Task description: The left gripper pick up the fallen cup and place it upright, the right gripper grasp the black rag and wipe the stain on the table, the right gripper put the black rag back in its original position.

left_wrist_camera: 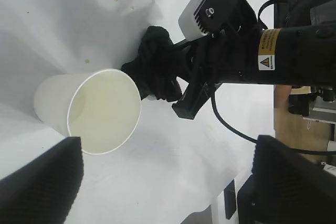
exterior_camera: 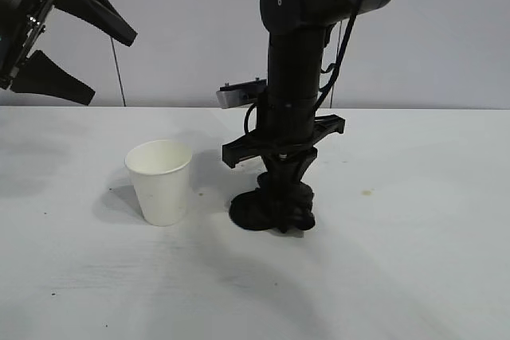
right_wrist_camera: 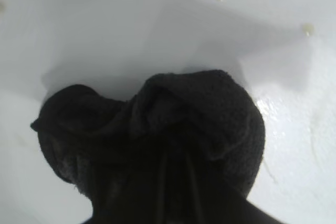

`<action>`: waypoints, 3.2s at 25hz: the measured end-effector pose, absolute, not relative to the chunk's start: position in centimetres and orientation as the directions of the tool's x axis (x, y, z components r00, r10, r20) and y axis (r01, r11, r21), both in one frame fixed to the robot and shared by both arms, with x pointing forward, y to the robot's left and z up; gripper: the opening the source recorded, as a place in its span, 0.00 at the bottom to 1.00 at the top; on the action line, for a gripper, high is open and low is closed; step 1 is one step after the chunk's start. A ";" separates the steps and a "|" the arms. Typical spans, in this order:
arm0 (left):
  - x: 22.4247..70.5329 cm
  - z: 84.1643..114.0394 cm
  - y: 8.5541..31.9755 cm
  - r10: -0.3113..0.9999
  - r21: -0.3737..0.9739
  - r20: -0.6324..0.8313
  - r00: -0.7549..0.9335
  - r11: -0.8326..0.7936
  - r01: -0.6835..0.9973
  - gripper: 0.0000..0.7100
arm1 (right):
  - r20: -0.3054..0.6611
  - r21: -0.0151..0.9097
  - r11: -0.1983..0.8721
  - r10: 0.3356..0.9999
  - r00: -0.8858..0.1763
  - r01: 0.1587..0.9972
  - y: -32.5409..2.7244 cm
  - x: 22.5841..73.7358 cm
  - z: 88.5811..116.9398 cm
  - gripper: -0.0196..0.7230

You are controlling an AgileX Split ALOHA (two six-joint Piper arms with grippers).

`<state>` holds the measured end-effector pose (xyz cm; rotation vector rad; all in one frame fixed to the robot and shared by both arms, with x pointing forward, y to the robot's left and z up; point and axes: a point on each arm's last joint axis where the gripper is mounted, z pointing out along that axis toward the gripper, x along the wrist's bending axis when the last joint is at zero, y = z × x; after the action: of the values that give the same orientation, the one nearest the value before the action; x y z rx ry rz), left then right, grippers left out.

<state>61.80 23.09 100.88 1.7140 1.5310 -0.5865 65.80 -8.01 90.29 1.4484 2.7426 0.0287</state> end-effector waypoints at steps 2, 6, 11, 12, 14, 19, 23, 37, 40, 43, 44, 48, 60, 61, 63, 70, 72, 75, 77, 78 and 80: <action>61.8 100.9 23.1 0.628 0.227 -0.757 0.179 -0.005 0.974 0.89 | -0.036 0.016 0.555 0.831 -0.555 0.831 -8.8 66.0 90.3 0.06; 61.8 100.9 23.1 0.628 0.226 -0.758 0.179 -0.005 0.974 0.89 | -0.033 -0.015 0.497 0.867 -0.497 0.868 -11.5 67.0 90.3 0.06; 61.8 100.9 23.1 0.627 0.226 -0.758 0.179 -0.005 0.974 0.89 | -0.032 -0.023 0.434 0.900 -0.434 0.901 -14.6 68.1 90.4 0.06; 61.8 100.9 23.1 0.627 0.226 -0.758 0.179 -0.005 0.974 0.89 | -0.033 -0.019 0.424 0.905 -0.424 0.906 -15.1 68.2 90.6 0.06; 61.8 100.9 23.1 0.627 0.226 -0.758 0.179 -0.005 0.974 0.89 | -0.041 -0.016 0.412 0.910 -0.413 0.911 -15.9 68.5 90.8 0.06; 61.8 100.9 23.1 0.628 0.227 -0.757 0.179 -0.004 0.974 0.89 | -0.065 -0.004 0.399 0.915 -0.398 0.917 -17.1 68.8 91.6 0.06; 61.8 100.9 23.1 0.628 0.227 -0.757 0.179 -0.004 0.974 0.89 | -0.065 -0.006 0.398 0.915 -0.397 0.917 -17.2 68.8 91.5 0.06; 61.8 100.9 23.1 0.630 0.229 -0.756 0.179 -0.001 0.973 0.89 | -0.050 -0.054 0.395 0.916 -0.397 0.917 -17.6 67.2 91.1 0.06; 61.8 100.9 23.1 0.630 0.229 -0.756 0.179 -0.001 0.973 0.89 | -0.053 -0.027 0.393 0.918 -0.394 0.919 -17.7 67.2 92.4 0.06; 61.8 100.9 23.1 0.630 0.229 -0.756 0.179 -0.001 0.973 0.89 | -0.059 0.004 0.391 0.919 -0.390 0.920 -17.9 67.1 93.9 0.06; 61.8 100.9 23.1 0.630 0.229 -0.756 0.179 -0.001 0.973 0.89 | -0.060 0.013 0.390 0.920 -0.388 0.921 -17.9 67.1 94.3 0.06; 61.8 100.9 23.1 0.630 0.229 -0.756 0.179 -0.001 0.973 0.89 | -0.059 0.019 0.389 0.920 -0.387 0.921 -17.9 67.0 94.6 0.06; 61.8 100.9 23.1 0.630 0.229 -0.756 0.179 -0.001 0.973 0.89 | -0.051 0.020 0.386 0.922 -0.385 0.922 -17.9 67.0 94.6 0.10; 61.8 100.9 23.1 0.630 0.229 -0.756 0.179 -0.001 0.973 0.89 | -0.049 0.020 0.386 0.922 -0.384 0.922 -17.8 67.0 94.6 0.15; 61.8 100.9 23.1 0.630 0.229 -0.756 0.179 -0.001 0.973 0.89 | -0.042 0.021 0.383 0.923 -0.382 0.924 -17.8 67.0 94.6 0.35; 61.8 100.9 23.1 0.630 0.229 -0.756 0.179 -0.001 0.973 0.89 | -0.035 0.058 0.362 0.932 -0.360 0.930 -17.8 66.8 96.2 0.93; 61.8 100.9 23.1 0.630 0.229 -0.756 0.179 -0.001 0.973 0.89 | -0.007 0.095 0.343 0.939 -0.343 0.935 -17.9 66.5 97.8 0.95; 61.8 100.9 23.1 0.630 0.229 -0.756 0.179 -0.001 0.973 0.89 | 0.119 0.174 0.277 0.947 -0.300 0.945 -18.4 66.1 100.8 0.95; 61.8 100.9 23.1 0.630 0.229 -0.756 0.179 -0.001 0.973 0.89 | 0.224 0.219 0.226 0.935 -0.275 0.949 -18.9 65.9 102.5 0.96; 61.8 100.9 23.1 0.630 0.230 -0.756 0.179 -0.001 0.973 0.89 | 0.303 0.234 0.189 0.918 -0.256 0.954 -19.0 65.9 103.1 0.96; 61.8 100.9 23.1 0.630 0.230 -0.756 0.179 -0.001 0.973 0.89 | 0.410 0.245 0.150 0.879 -0.243 0.958 -18.8 65.9 103.8 0.96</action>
<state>61.81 23.10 100.88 1.7136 1.5313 -0.5846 65.92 -18.79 103.76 2.0253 2.5048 0.7692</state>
